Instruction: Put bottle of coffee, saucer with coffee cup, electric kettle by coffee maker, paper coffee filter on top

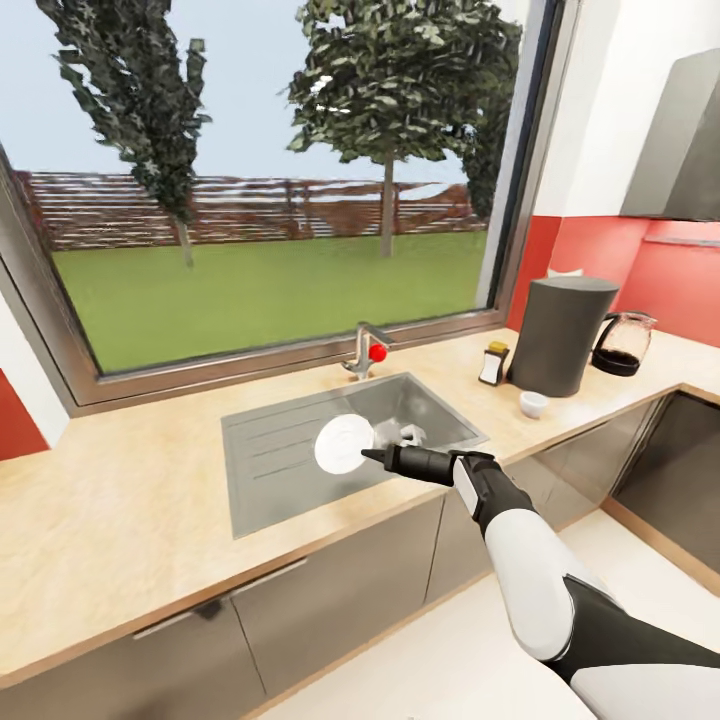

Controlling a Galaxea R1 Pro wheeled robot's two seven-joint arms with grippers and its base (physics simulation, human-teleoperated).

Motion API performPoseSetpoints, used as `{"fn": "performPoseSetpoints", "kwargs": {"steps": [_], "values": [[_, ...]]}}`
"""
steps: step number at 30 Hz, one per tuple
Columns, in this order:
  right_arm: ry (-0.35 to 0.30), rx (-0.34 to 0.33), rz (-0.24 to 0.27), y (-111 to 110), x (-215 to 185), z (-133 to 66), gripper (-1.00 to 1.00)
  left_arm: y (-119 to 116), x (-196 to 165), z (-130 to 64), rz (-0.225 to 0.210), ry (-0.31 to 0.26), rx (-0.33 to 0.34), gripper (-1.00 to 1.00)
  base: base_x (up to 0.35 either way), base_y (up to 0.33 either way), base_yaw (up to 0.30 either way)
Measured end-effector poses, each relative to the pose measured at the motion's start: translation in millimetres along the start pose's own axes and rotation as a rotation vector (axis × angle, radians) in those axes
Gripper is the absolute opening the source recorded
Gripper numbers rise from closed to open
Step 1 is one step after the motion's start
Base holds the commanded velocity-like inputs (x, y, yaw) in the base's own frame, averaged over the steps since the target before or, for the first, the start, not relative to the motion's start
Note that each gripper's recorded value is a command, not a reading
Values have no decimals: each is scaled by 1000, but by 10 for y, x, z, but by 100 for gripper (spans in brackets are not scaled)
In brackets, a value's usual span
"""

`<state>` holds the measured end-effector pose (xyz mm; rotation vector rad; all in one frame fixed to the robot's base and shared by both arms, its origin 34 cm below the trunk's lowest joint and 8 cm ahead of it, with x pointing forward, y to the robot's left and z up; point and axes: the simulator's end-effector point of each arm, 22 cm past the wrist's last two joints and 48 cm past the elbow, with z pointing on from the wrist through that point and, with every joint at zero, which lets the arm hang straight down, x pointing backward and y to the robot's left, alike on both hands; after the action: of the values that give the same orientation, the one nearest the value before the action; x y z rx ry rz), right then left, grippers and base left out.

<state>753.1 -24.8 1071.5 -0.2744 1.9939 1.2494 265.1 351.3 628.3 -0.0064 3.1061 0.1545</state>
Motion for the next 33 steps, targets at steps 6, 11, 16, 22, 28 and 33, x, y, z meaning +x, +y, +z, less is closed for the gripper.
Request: {"fn": "performPoseSetpoints", "kwargs": {"steps": [6, 11, 16, 22, 28, 33], "values": [[0, 0, 0, 0, 1, 0, -100, -3, 0, 0, 0, 0, 0, 100, 0, 0, -267], [0, 0, 0, 0, 1, 0, -100, 1, 18, 3, 0, 4, -3, 100, 0, 0, -266], [0, 0, 0, 0, 1, 0, -100, 128, 387, 43, 3, 83, -71, 100, 0, 0, -266], [0, 0, 0, 9, -1, -4, -100, 77, 682, 48, 10, 144, -127, 100, 54, -44, -266], [0, 0, -1, 3, 1, -1, -100, 36, 685, 50, 12, 145, -123, 100, 172, -189, -218], [-1, 0, -2, 4, -1, 0, -100, 27, 692, 50, 12, 146, -122, 100, 182, -208, -25]]}}
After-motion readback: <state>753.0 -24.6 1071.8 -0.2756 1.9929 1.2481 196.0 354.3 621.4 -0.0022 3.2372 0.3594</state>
